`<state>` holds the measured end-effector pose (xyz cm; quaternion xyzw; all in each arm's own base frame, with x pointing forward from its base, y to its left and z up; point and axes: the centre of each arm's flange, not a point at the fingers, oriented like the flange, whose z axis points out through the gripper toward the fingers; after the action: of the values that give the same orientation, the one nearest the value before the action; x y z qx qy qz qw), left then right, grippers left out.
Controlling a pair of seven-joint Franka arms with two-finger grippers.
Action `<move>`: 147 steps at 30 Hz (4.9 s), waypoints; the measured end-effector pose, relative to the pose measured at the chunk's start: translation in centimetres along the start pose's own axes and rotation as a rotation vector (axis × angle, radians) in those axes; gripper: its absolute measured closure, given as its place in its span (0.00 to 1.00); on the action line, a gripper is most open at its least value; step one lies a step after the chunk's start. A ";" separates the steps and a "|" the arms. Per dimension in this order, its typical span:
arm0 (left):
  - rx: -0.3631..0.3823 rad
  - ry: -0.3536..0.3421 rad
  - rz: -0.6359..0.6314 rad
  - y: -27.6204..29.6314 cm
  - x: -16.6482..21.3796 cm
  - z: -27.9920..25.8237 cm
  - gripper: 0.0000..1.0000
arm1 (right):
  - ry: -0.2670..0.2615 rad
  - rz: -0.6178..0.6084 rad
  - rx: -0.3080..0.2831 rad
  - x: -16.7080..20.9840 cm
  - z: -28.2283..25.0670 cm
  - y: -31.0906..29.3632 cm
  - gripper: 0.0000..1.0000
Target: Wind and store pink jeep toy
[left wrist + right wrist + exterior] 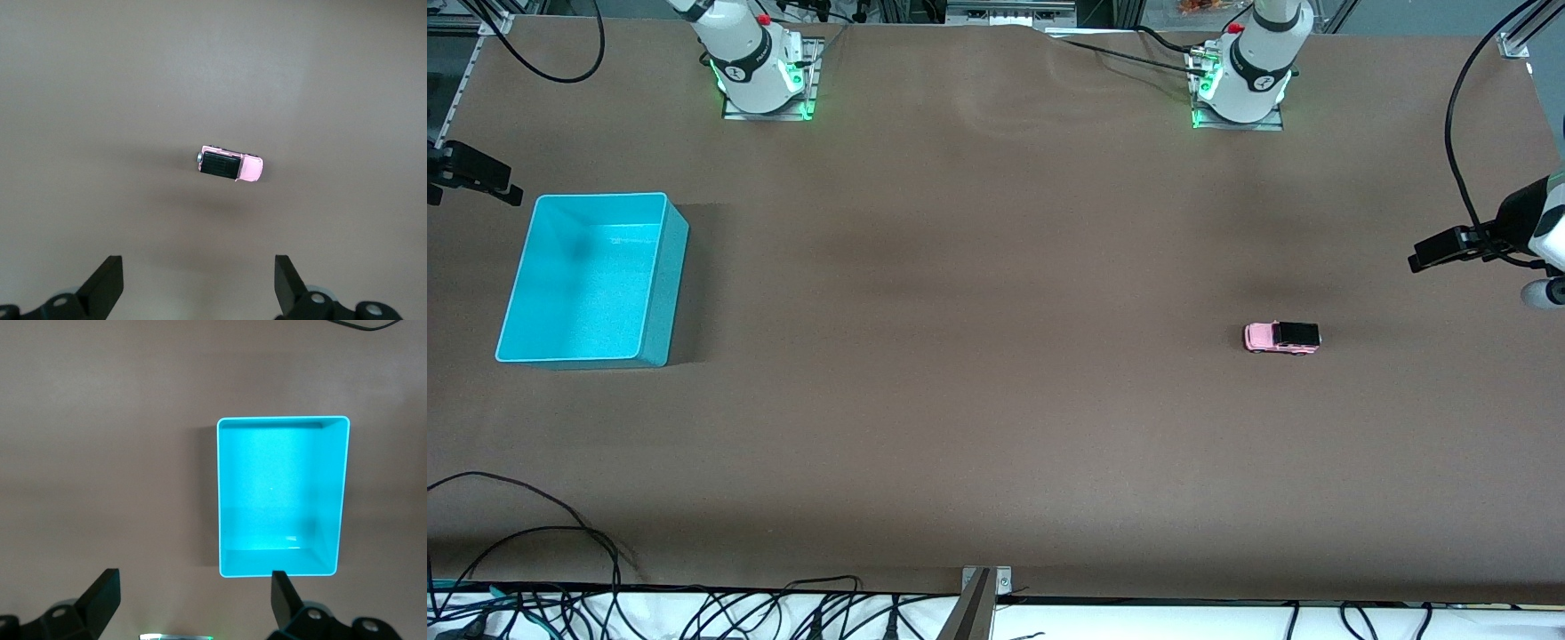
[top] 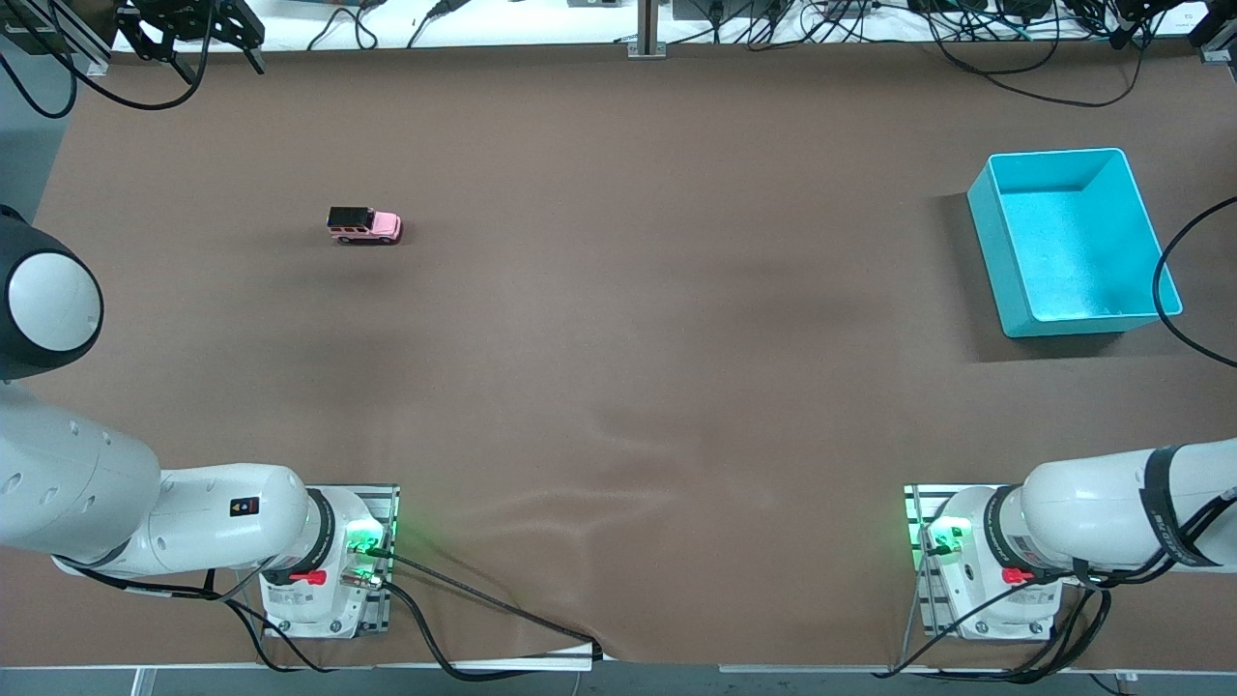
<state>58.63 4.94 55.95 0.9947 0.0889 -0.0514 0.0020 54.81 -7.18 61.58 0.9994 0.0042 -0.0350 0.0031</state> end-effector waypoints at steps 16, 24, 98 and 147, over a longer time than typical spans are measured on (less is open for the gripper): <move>-0.002 0.013 0.007 0.4 0.0 -0.8 0.00 | 0.019 0.000 -0.003 0.2 -0.2 0.0 0.00; -0.002 0.013 0.007 0.4 0.0 -0.8 0.00 | 0.019 0.000 -0.003 0.2 -0.2 0.0 0.00; -0.002 0.012 0.008 0.5 0.0 -0.7 0.00 | 0.033 0.031 -0.003 0.1 -0.3 1.7 0.00; 0.000 0.010 0.036 1.9 -0.1 -0.6 0.00 | 0.037 0.029 -0.004 0.2 -0.3 1.5 0.00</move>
<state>58.92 3.02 56.58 0.9964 0.0711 -0.0461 0.0027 55.01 -8.73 61.90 0.9998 -0.0101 -0.0165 0.0054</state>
